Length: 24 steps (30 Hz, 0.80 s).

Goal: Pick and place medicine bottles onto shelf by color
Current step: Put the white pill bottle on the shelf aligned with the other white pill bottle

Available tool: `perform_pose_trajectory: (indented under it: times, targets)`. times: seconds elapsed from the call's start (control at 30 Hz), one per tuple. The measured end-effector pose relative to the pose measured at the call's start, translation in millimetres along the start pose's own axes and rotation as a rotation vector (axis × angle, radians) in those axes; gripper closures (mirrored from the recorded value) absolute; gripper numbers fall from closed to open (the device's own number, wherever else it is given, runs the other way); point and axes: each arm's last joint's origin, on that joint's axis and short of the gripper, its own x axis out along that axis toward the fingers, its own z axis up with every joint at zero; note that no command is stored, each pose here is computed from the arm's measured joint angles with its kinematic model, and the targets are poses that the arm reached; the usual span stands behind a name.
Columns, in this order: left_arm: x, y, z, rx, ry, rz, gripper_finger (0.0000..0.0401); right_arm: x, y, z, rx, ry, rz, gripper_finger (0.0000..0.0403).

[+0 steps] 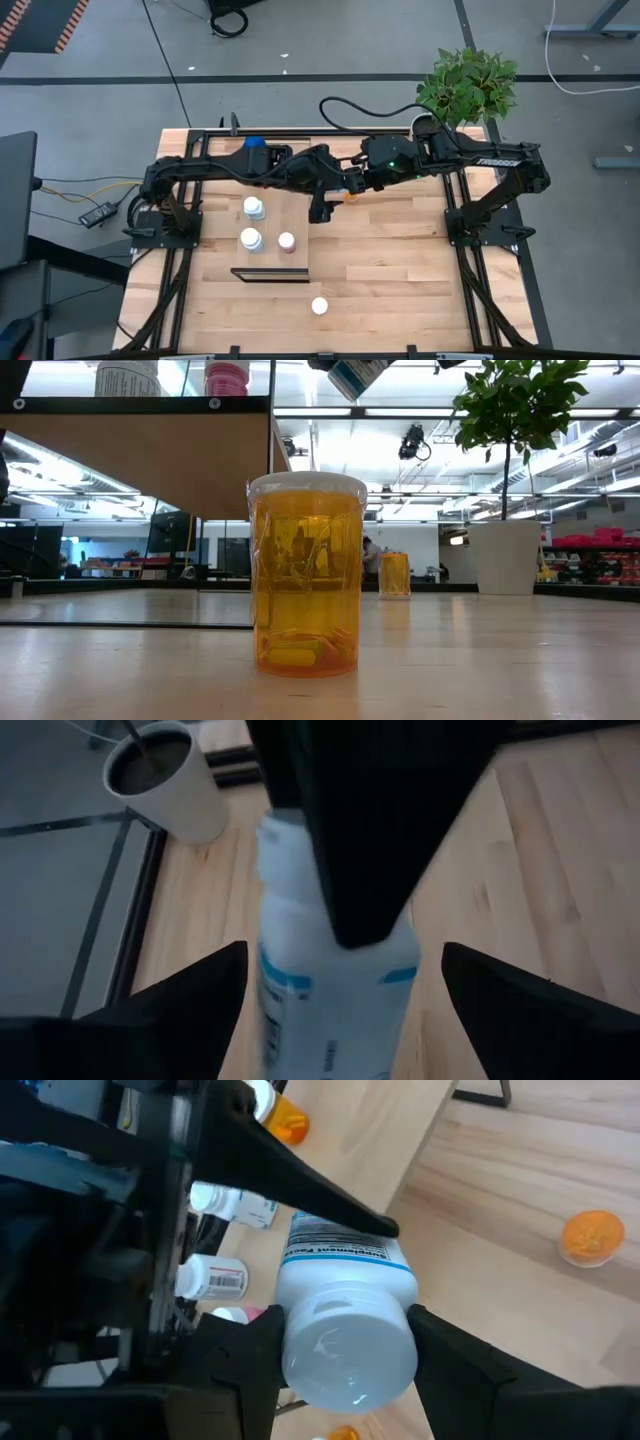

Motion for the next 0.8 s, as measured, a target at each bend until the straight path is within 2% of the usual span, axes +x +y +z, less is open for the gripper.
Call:
perform_pose_trajectory:
  times: [0.53, 0.63, 0.8]
  targets:
    - [0.3, -0.5, 0.2, -0.04, -0.001, 0.004, 0.0217, 0.1, -0.4, -0.5, -0.011, 0.008, -0.002, 0.0205]
    - [0.3, -0.5, 0.2, -0.049, -0.001, 0.003, 0.0222, 0.1, -0.3, -0.4, -0.018, 0.008, -0.002, 0.02]
    - [0.6, 0.6, -0.2, -0.082, 0.001, -0.001, 0.0204, 0.1, -0.4, -0.3, -0.058, 0.003, -0.004, 0.0179]
